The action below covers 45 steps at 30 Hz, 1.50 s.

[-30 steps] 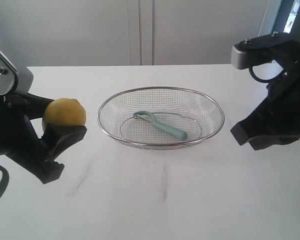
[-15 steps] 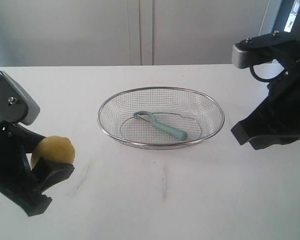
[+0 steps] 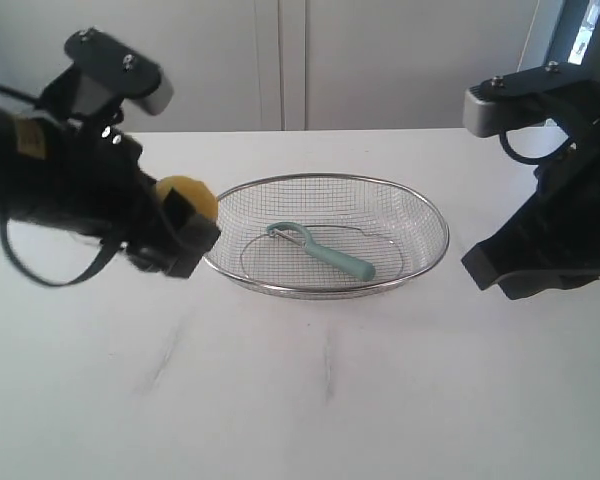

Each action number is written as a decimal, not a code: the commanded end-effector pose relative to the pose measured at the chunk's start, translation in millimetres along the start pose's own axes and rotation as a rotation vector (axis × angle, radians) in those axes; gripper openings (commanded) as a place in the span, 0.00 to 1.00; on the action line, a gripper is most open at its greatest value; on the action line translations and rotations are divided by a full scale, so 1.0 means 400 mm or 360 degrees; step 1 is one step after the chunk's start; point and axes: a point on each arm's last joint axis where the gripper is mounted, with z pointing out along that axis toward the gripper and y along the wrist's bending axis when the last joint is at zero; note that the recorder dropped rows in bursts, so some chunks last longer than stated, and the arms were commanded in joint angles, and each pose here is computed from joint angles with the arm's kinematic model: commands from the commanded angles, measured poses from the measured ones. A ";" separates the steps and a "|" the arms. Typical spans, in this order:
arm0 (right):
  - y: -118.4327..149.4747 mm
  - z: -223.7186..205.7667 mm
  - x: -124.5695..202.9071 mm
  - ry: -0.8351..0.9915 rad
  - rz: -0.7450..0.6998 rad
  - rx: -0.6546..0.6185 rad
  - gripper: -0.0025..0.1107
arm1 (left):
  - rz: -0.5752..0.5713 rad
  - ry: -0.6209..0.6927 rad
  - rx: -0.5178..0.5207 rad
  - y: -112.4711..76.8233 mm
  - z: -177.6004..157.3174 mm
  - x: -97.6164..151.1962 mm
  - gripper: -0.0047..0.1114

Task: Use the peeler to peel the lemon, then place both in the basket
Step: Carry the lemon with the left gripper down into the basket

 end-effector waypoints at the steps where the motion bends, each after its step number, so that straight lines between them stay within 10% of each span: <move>1: -0.001 -0.002 0.005 -0.0002 0.0000 0.0008 0.02 | -0.0071 0.0136 -0.0039 0.025 0.065 -0.126 0.04; 7: -0.001 -0.002 0.005 -0.0002 0.0000 0.0008 0.02 | -0.0097 0.0597 -0.0287 0.079 0.181 -0.197 0.04; 37: -0.001 -0.002 0.005 -0.0002 0.0000 0.0008 0.02 | 0.0110 0.0432 -0.0235 0.071 0.583 -0.097 0.05; 45: -0.001 -0.002 0.005 -0.0002 0.0000 0.0008 0.02 | 0.0093 0.0463 -0.0228 0.069 0.597 -0.084 0.49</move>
